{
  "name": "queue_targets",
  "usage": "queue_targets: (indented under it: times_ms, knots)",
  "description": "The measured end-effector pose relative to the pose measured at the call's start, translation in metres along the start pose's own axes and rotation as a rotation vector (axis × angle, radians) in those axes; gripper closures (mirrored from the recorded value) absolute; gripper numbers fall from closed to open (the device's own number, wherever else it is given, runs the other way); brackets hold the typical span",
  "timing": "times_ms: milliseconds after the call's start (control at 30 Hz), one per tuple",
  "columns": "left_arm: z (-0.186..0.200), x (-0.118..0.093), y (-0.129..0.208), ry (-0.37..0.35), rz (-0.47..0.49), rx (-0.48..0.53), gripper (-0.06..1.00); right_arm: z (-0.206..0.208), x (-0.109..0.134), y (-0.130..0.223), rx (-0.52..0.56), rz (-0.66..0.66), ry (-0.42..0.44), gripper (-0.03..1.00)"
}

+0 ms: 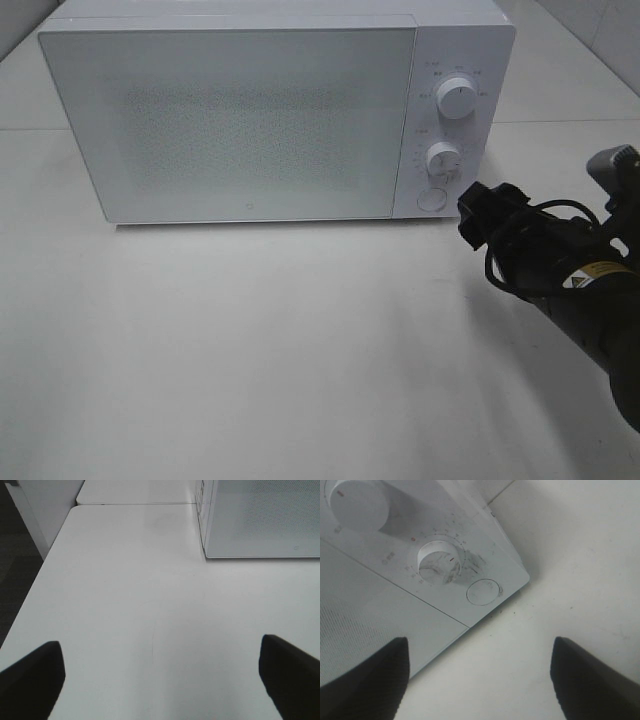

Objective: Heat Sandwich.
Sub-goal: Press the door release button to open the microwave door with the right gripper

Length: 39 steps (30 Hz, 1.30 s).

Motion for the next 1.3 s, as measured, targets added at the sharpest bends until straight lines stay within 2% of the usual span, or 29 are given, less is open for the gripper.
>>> queue_targets:
  times_ms: [67,167,233,300,367,400,500,600,667,733,767,833,867,900,933,967,1067,1300]
  knots:
    - [0.0,0.0,0.0,0.0,0.0,0.0,-0.05,0.0,0.0002,0.0001,0.001,-0.047,-0.002,0.21]
    - [0.0,0.0,0.0,0.0,0.0,0.0,-0.05,0.0,0.0016,0.0011,0.013,-0.26,-0.015,0.21]
    - [0.0,0.0,0.0,0.0,0.0,0.0,-0.05,0.0001,0.0018,0.0013,0.015,-0.301,-0.016,0.21]
    - [0.0,0.0,0.0,0.0,0.0,0.0,-0.05,0.0001,0.0021,0.0018,0.022,-0.436,-0.017,0.21]
    - [0.0,0.0,0.0,0.0,0.0,0.0,-0.05,0.0001,0.0019,0.0022,0.026,-0.521,-0.013,0.21]
    - [0.0,0.0,0.0,0.0,0.0,0.0,-0.05,0.0001,0.0019,0.0022,0.026,-0.521,-0.013,0.21]
    - [0.0,0.0,0.0,0.0,0.0,0.0,-0.05,0.0001,0.0011,0.0035,0.037,-0.662,0.001,0.24]
    - [0.0,0.0,0.0,0.0,0.0,0.0,-0.05,0.0001,0.001,0.0037,0.038,-0.705,0.003,0.27]
    - [0.0,0.0,0.0,0.0,0.0,0.0,-0.05,0.0001,0.0004,0.0043,0.041,-0.737,0.012,0.35]
    - [0.0,0.0,0.0,0.0,0.0,0.0,-0.05,0.0001,-0.0003,0.0048,0.044,-0.741,0.02,0.39]
    - [0.0,0.0,0.0,0.0,0.0,0.0,-0.05,0.0002,-0.0017,0.0057,0.047,-0.75,0.037,0.5]
    - [0.0,0.0,0.0,0.0,0.0,0.0,-0.05,0.0002,-0.0027,0.0055,0.041,-0.758,0.046,0.63]
    - [0.0,0.0,0.0,0.0,0.0,0.0,-0.05,0.0002,-0.0027,0.0055,0.041,-0.758,0.046,0.63]
    - [0.0,0.0,0.0,0.0,0.0,0.0,-0.05,0.0002,-0.0032,0.0052,0.037,-0.762,0.049,0.71]
    - [0.0,0.0,0.0,0.0,0.0,0.0,-0.05,0.0002,-0.0034,0.0051,0.035,-0.764,0.052,0.84]
    - [0.0,0.0,0.0,0.0,0.0,0.0,-0.05,0.0002,-0.0034,0.0051,0.035,-0.764,0.052,0.89]
    - [0.0,0.0,0.0,0.0,0.0,0.0,-0.05,0.0002,-0.0034,0.0051,0.035,-0.764,0.052,0.94]
    - [0.0,0.0,0.0,0.0,0.0,0.0,-0.05,0.0002,-0.0034,0.0051,0.035,-0.764,0.052,0.95]
Point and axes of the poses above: a point on each arm's last joint axis where the gripper is mounted, z pointing back along that axis away from the gripper, x along the wrist's bending axis when the last joint is at zero, y = z × x, the point moved 1 cm from there along -z, pointing out along that axis toward the gripper, and after that the axes turned 4 degrees about z, right-handed, at the moved point
